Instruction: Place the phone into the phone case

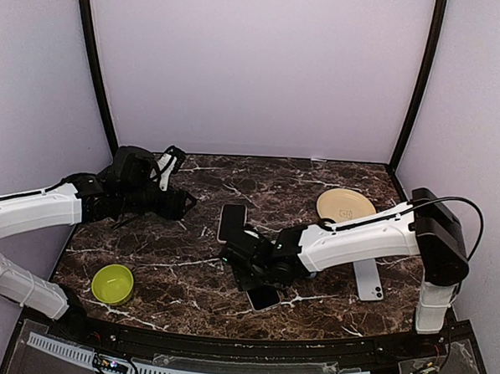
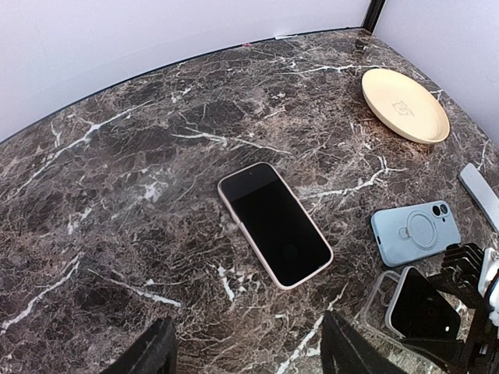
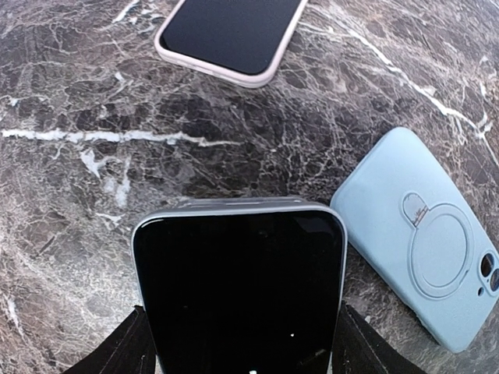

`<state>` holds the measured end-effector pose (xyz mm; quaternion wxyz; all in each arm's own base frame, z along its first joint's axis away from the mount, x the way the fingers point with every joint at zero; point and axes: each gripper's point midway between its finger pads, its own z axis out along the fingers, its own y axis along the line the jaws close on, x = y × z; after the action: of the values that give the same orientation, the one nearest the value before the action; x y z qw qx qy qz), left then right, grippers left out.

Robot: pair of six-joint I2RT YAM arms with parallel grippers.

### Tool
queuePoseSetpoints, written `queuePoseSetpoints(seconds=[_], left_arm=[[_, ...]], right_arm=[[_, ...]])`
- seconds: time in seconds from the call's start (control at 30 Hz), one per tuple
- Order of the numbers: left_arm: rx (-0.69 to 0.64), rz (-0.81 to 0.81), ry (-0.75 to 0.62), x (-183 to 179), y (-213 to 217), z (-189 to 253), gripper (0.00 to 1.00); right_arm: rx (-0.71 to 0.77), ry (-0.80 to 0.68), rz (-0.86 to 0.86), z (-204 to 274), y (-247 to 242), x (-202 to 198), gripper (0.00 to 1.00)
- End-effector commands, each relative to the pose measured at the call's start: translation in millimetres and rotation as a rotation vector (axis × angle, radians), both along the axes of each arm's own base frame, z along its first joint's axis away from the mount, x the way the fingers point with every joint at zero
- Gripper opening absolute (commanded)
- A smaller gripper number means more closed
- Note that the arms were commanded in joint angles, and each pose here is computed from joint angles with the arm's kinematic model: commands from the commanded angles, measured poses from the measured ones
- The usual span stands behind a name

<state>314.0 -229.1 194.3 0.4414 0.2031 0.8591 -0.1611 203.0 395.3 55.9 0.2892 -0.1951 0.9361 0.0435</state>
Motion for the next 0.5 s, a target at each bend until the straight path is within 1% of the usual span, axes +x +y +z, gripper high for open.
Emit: queuePoseSetpoints(seconds=[0.0, 0.33, 0.37, 0.4, 0.47], left_arm=[[-0.005, -0.011, -0.011, 0, 0, 0, 0.65], [-0.001, -0.014, -0.005, 1, -1, -3, 0.65], [0.0, -0.015, -0.005, 1, -1, -3, 0.65], [0.0, -0.016, -0.005, 1, -1, -3, 0.65], [0.001, -0.017, -0.006, 1, -2, -3, 0.65]], right_arm=[[-0.046, 0.023, -0.041, -15, -11, 0, 0.26], [-0.142, 0.011, -0.07, -36, -22, 5, 0.27], [-0.148, 0.012, -0.073, -37, -24, 5, 0.3], [-0.151, 0.012, -0.076, -37, -25, 6, 0.36], [-0.153, 0.011, -0.084, -34, -27, 6, 0.51]])
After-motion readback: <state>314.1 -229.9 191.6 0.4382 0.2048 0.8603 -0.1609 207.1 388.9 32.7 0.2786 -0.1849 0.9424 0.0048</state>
